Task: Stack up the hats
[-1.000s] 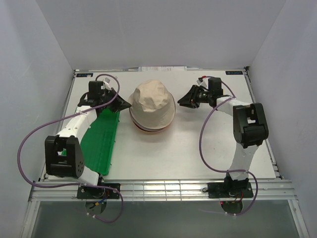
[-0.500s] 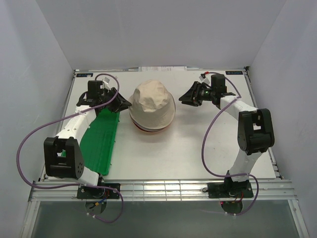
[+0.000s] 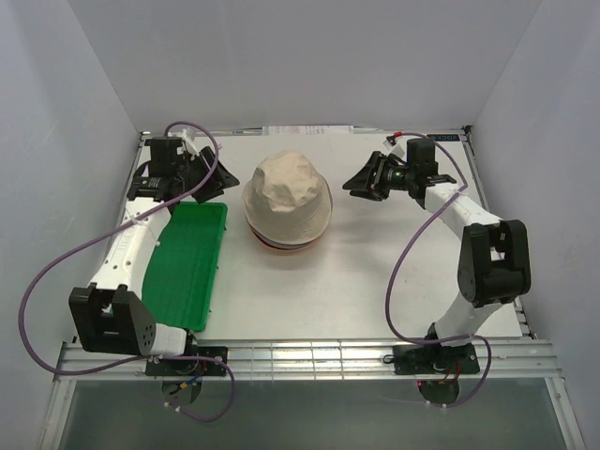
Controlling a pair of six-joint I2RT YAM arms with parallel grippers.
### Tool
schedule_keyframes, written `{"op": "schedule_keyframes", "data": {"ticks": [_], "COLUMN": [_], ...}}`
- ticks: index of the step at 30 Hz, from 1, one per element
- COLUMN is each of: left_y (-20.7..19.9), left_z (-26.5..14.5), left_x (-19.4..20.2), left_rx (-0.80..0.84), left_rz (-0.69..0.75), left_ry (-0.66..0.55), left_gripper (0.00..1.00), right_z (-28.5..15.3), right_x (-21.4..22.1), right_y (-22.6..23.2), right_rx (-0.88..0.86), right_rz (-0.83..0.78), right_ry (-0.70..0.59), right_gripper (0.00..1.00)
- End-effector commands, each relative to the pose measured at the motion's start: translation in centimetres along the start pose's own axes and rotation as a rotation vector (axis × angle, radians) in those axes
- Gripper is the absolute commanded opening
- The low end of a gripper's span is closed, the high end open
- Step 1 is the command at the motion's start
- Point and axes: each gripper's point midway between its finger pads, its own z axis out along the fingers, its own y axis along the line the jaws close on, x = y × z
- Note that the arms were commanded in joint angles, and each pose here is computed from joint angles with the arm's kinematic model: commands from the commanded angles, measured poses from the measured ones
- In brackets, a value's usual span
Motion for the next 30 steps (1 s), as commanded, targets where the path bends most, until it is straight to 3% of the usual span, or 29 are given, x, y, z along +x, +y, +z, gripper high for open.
{"op": "schedule_keyframes", "data": {"ticks": [1, 8, 15, 30], "left_y": [-1.5, -3.0, -3.2, -3.4], "left_z": [-4.1, -7.7, -9.4, -9.9], "left_x": [-1.5, -1.3, -0.7, 0.0], "left_rx": [0.003, 0.046, 0.050, 0.075], "left_rz": [0.084, 0.141, 0.184, 0.201], "left_ry": [-0.091, -0.142, -0.153, -0.145], "left_gripper": [0.65, 0.67, 0.67, 0.68], "right_z": [-2.7, -8.2, -14.1, -15.6], "right_x": [-0.8, -1.0, 0.1, 1.3], "right_y": [2.1, 4.1, 5.2, 4.1], "right_rx": [0.014, 0.162, 0.315, 0.392], "right_rz": [-0.111, -0.278, -0.414, -0.438], "right_ry": [-0.074, -0.201, -0.352, -0.350], "right_gripper": [0.51, 0.62, 0.86, 0.98]}}
